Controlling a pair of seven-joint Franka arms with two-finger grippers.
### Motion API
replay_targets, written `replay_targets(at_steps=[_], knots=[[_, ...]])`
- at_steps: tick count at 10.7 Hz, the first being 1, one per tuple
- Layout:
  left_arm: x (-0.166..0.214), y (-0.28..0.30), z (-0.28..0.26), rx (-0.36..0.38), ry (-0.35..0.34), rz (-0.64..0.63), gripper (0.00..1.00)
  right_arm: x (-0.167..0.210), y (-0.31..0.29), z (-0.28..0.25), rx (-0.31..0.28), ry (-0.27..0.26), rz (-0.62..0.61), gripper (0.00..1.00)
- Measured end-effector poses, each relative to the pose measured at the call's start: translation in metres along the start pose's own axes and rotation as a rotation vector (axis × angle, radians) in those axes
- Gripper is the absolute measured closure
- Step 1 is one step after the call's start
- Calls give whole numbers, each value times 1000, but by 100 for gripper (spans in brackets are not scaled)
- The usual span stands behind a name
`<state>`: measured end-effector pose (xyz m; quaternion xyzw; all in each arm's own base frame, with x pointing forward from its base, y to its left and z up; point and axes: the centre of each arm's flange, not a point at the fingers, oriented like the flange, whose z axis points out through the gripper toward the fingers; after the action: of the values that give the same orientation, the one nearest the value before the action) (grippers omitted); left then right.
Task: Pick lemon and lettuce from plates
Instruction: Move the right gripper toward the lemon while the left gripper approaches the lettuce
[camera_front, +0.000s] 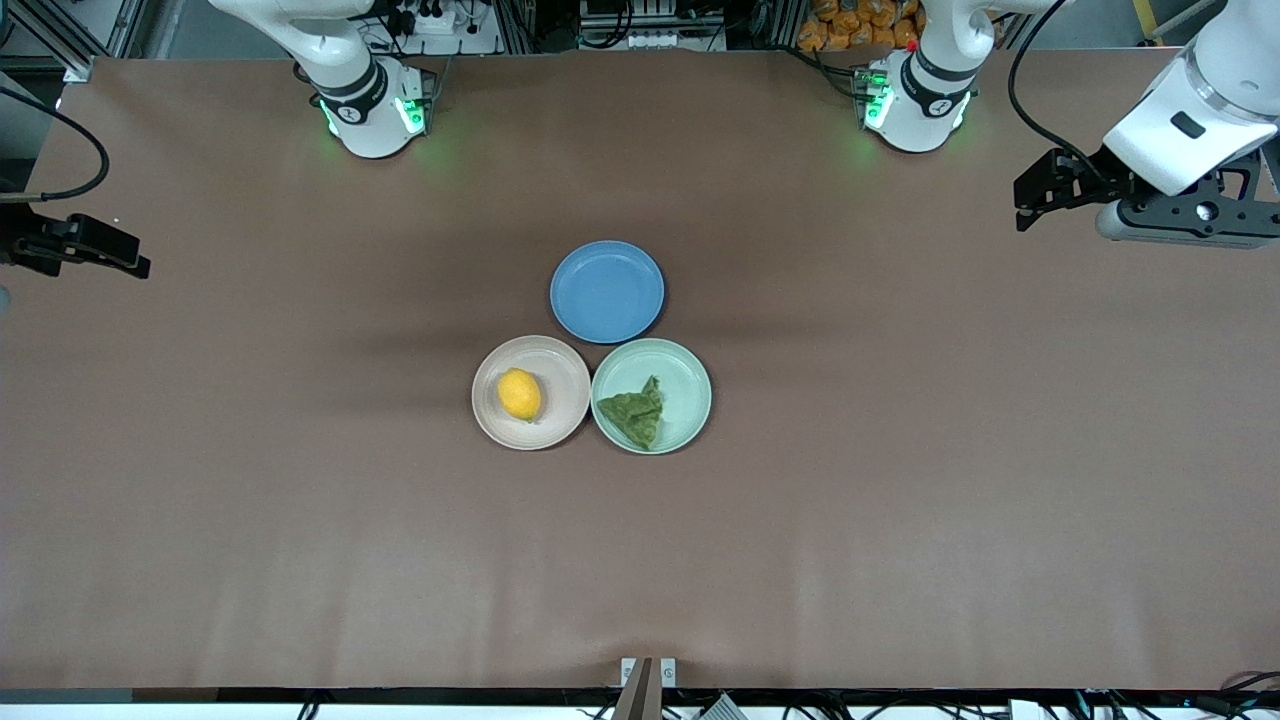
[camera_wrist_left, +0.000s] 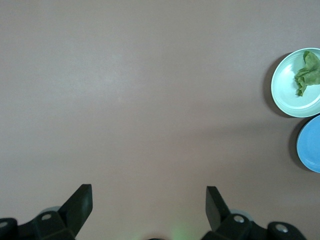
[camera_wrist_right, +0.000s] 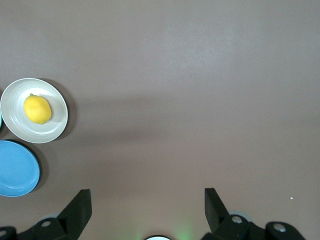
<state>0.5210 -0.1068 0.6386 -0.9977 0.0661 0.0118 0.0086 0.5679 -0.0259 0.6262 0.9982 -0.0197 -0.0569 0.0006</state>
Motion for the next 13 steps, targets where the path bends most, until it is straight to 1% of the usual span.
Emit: replay_targets(at_steps=[5,7,9,10,11,13], knots=[[2,0,5,1,-10,0,0,0,0,0,0,-3,0,0],[8,3,16,0,-31,5,0,-1,0,1,0,-5,0,0],[22,10,42,-7,-78,13,0,0,0,2,0,-9,0,0],[32,14,56,-34,-91,14,0,0,-1,3,2,-12,-3,0],[47,18,68,-53,-97,14,0,0,-6,5,16,-16,-10,0],[75,34,93,-60,-124,36,0,4,-24,15,42,-26,-39,0]])
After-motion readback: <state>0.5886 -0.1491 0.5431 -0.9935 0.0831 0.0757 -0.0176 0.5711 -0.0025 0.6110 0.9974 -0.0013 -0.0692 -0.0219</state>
